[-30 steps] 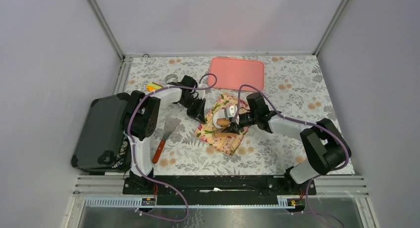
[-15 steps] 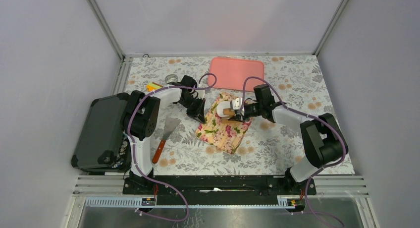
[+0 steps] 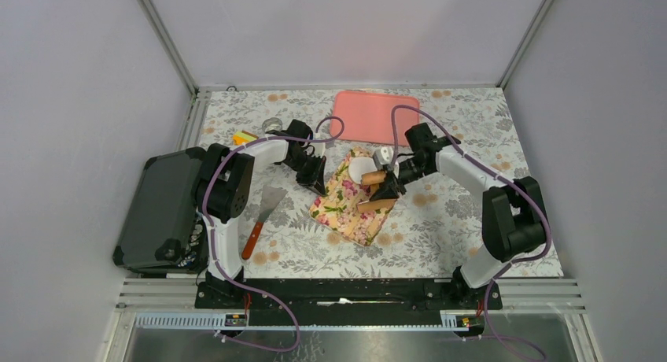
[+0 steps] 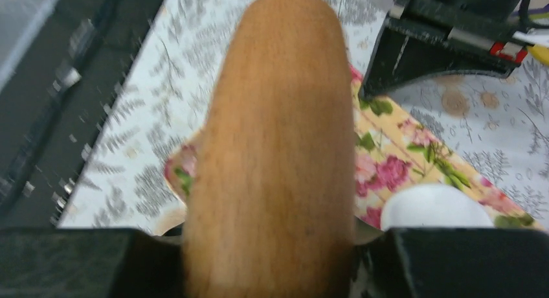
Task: Roll out the dumpling wrappers from the dough
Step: Flatten out the dough on the work surface.
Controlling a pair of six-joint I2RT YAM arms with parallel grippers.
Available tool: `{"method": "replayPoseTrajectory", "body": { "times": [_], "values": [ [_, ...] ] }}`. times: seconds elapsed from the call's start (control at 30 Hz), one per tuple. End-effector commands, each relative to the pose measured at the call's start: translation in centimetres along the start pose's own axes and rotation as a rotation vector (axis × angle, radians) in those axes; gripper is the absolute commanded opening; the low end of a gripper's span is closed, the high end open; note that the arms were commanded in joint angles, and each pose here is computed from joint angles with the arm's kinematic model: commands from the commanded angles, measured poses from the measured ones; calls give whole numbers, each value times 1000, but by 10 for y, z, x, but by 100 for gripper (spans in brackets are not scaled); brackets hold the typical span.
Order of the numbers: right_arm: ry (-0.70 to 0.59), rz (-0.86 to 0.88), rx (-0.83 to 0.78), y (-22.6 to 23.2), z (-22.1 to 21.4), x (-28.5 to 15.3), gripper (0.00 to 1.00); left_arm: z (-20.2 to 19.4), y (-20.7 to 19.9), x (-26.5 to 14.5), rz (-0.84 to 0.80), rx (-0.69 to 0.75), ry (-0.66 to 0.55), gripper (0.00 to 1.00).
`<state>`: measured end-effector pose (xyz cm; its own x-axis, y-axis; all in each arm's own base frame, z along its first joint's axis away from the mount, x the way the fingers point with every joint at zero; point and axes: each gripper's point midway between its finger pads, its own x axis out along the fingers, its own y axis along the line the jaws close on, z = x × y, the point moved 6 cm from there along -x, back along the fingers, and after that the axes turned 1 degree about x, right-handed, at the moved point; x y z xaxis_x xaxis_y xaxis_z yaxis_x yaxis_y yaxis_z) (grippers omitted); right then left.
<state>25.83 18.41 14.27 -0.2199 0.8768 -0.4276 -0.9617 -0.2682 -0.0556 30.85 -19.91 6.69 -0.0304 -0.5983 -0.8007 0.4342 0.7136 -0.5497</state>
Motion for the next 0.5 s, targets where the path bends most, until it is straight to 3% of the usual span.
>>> {"method": "replayPoseTrajectory", "body": {
  "times": [0.0, 0.07, 0.13, 0.2, 0.47],
  "values": [
    [-230, -7, 187, -7, 52, -2, 0, -19, 23, 11, 84, -13, 89, 0],
    [-260, -200, 259, -34, 57, -4, 0, -19, 23, 11, 86, -13, 89, 0],
    [-337, -445, 167, -60, 64, -15, 0, -19, 23, 11, 85, -14, 89, 0],
    [-343, -572, 169, -84, 63, -21, 0, -19, 23, 11, 85, -16, 90, 0],
    [-366, -749, 328, -135, 31, -23, 0, -19, 23, 11, 82, -13, 91, 0]
  ]
}}
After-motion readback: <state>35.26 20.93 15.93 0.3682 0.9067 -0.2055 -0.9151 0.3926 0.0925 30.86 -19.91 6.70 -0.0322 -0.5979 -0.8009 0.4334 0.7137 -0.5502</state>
